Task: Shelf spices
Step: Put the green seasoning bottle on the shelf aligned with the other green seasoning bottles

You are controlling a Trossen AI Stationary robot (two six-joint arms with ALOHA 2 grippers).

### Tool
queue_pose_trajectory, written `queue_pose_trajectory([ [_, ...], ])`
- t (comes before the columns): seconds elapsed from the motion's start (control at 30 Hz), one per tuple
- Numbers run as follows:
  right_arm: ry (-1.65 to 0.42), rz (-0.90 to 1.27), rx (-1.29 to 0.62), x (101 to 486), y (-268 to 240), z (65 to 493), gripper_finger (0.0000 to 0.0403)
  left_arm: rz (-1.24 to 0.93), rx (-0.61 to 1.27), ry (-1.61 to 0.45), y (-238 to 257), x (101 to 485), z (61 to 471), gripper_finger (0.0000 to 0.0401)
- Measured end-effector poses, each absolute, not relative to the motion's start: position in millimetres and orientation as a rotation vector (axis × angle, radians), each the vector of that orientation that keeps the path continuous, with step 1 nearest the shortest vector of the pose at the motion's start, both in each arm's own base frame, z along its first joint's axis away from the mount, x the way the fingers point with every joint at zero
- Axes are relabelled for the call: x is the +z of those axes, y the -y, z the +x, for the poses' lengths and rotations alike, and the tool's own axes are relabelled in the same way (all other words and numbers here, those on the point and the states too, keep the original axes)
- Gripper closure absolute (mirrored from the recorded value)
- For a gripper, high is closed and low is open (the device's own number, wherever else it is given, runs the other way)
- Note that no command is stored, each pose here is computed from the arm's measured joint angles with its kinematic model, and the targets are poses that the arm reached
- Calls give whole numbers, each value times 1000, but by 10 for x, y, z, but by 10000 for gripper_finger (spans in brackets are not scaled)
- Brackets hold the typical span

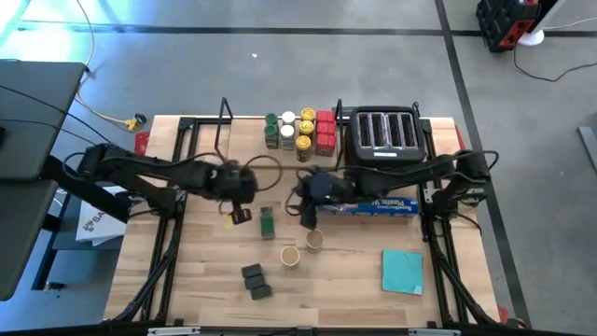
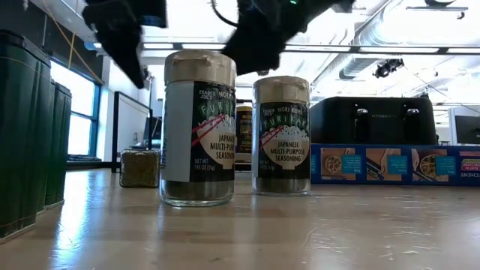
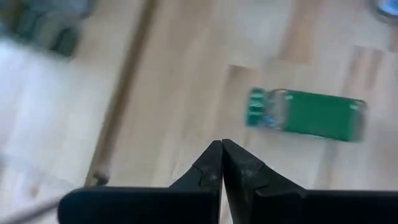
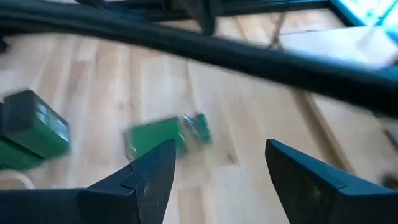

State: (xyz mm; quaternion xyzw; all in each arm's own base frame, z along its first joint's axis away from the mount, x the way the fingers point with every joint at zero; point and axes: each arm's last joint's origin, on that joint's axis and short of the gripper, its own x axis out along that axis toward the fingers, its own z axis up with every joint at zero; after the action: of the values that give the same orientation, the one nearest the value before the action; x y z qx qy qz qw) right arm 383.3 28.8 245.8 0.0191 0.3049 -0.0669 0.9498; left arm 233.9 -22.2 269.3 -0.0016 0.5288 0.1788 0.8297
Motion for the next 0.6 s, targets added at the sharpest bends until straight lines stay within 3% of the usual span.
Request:
queue_pose_trajectory([
  [0.17, -696, 57, -58, 2416, -348, 4157, 160, -144, 579, -955, 375, 2603, 2013, 400],
  [0.3, -723, 131, 23, 2338, -332, 4404, 160, -248, 568, -841, 566, 2406, 1899, 400],
  [0.4, -820, 199, -42, 2265, -224, 4562, 160, -291, 558, -787, 693, 2223, 1862, 400],
  [0.6, -970, 132, -84, 2203, -175, 4847, 155, -349, 607, -729, 815, 1976, 1798, 400],
])
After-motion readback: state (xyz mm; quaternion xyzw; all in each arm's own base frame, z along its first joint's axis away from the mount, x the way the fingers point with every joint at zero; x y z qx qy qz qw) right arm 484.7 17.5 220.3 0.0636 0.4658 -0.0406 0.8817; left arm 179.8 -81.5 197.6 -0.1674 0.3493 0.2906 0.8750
